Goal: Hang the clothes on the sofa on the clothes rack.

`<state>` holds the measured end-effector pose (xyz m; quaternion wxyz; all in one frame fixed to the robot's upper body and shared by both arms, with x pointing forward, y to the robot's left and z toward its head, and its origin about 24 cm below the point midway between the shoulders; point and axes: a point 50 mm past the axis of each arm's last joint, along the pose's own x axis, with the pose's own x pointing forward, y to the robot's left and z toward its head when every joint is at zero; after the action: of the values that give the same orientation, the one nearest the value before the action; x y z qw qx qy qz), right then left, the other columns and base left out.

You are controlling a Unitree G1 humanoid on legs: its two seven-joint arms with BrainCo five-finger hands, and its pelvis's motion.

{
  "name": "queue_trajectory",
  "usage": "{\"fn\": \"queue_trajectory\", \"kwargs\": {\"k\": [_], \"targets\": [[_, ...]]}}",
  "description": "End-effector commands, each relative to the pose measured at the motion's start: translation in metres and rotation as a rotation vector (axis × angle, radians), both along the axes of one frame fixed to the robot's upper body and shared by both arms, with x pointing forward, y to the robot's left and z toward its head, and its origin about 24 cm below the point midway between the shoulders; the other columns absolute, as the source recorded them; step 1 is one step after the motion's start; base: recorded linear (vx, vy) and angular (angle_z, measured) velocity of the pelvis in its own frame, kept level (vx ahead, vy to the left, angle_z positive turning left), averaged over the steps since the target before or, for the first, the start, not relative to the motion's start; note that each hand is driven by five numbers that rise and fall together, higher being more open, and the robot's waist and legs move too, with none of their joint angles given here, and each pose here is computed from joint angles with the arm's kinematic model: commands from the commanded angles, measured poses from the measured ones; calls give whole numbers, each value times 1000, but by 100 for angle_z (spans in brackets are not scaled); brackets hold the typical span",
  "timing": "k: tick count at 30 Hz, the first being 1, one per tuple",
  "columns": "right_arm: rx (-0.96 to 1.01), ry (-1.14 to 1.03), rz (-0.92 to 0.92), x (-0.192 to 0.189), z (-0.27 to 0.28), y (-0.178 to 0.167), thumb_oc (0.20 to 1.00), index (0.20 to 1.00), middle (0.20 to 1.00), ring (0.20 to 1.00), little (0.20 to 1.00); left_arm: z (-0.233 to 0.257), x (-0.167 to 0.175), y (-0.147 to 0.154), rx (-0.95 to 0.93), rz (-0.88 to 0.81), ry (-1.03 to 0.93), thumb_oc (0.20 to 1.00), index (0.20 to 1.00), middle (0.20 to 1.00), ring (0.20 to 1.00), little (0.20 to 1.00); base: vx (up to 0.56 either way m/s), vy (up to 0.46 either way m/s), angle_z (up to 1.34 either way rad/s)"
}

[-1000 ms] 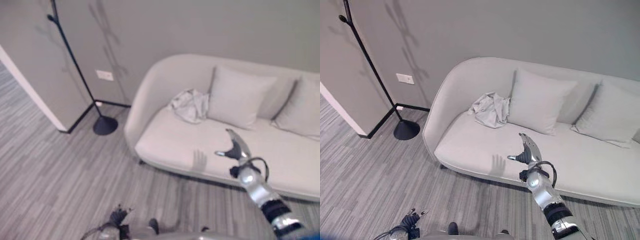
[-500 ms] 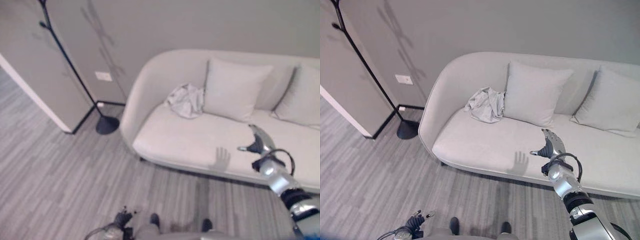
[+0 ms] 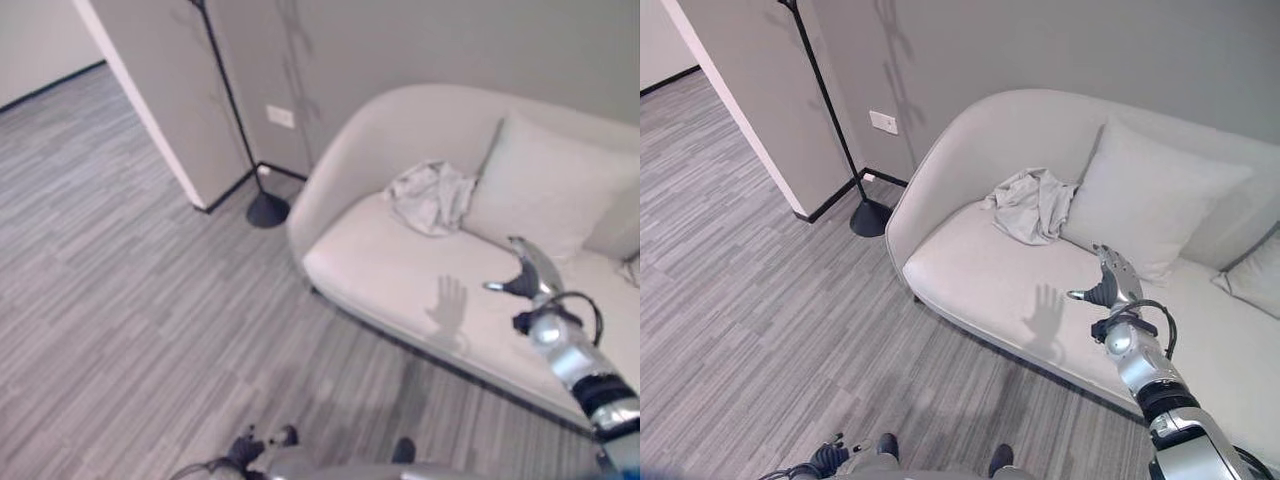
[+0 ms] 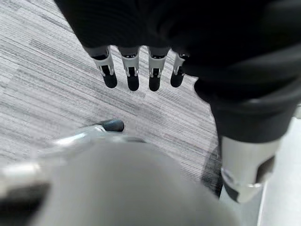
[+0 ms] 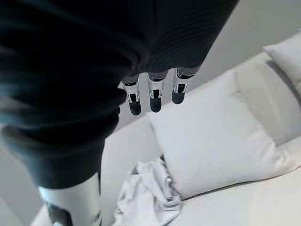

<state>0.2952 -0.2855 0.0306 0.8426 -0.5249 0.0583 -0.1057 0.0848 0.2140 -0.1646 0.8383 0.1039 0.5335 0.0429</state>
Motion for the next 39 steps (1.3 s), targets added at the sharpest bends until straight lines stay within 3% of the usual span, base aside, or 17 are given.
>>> {"fn": "queue_trajectory", "kwargs": {"k": [1,6,9,10,14,17,18,19,20,21,24,28,31,35,39], "targets": [[163,-105,20,22,25,11,1000,1000,1000,1000,1000,-2,13,-39,-89,-91,-33,1000,1000,1000,1000,1000,25,-72,-24],[418,-115,52,18,21,20,1000,1000,1000,1000,1000,-4,1,-34,-97,-97,10,1000,1000,1000,1000,1000,69,-23,-1],[435,-99,-2,13,12,13,1000,1000,1000,1000,1000,-6,-10,-31,-103,-85,39,1000,1000,1000,1000,1000,117,23,-1],[1602,-319,72,-81,-16,48,1000,1000,1000,1000,1000,-4,-22,-5,-93,173,25,1000,1000,1000,1000,1000,91,53,11],[1498,-299,-2,-79,-21,49,1000,1000,1000,1000,1000,9,18,3,-81,160,-145,1000,1000,1000,1000,1000,32,23,7],[1458,-257,-4,-80,-24,49,1000,1000,1000,1000,1000,9,20,2,-76,122,-135,1000,1000,1000,1000,1000,39,-27,-14],[1329,-225,7,-82,-18,40,1000,1000,1000,1000,1000,6,13,2,-65,71,-83,1000,1000,1000,1000,1000,52,-41,-5],[1329,-225,7,-82,-18,40,1000,1000,1000,1000,1000,6,13,2,-65,71,-83,1000,1000,1000,1000,1000,101,-108,-5],[1156,-189,-36,-84,-17,31,1000,1000,1000,1000,1000,4,9,2,-49,48,-44,1000,1000,1000,1000,1000,49,-67,-2],[1155,-189,-36,-84,-17,31,1000,1000,1000,1000,1000,4,9,2,-49,48,-45,1000,1000,1000,1000,1000,105,-142,0],[900,-222,-2,-79,5,19,1000,1000,1000,1000,1000,3,10,2,-48,58,-38,1000,1000,1000,1000,1000,105,-135,0],[506,-336,52,-53,47,8,1000,1000,1000,1000,1000,6,18,0,-56,56,-82,1000,1000,1000,1000,1000,70,-173,-1],[317,-437,38,-37,70,4,1000,1000,1000,1000,1000,14,38,-3,-72,47,-171,1000,1000,1000,1000,1000,1,-247,3],[250,-494,38,-28,84,7,1000,1000,1000,1000,1000,18,47,-10,-113,93,-227,1000,1000,1000,1000,1000,220,-113,-4],[230,-480,63,-28,81,15,1000,1000,1000,1000,1000,13,35,-14,-124,122,-193,1000,1000,1000,1000,1000,332,29,16]]}}
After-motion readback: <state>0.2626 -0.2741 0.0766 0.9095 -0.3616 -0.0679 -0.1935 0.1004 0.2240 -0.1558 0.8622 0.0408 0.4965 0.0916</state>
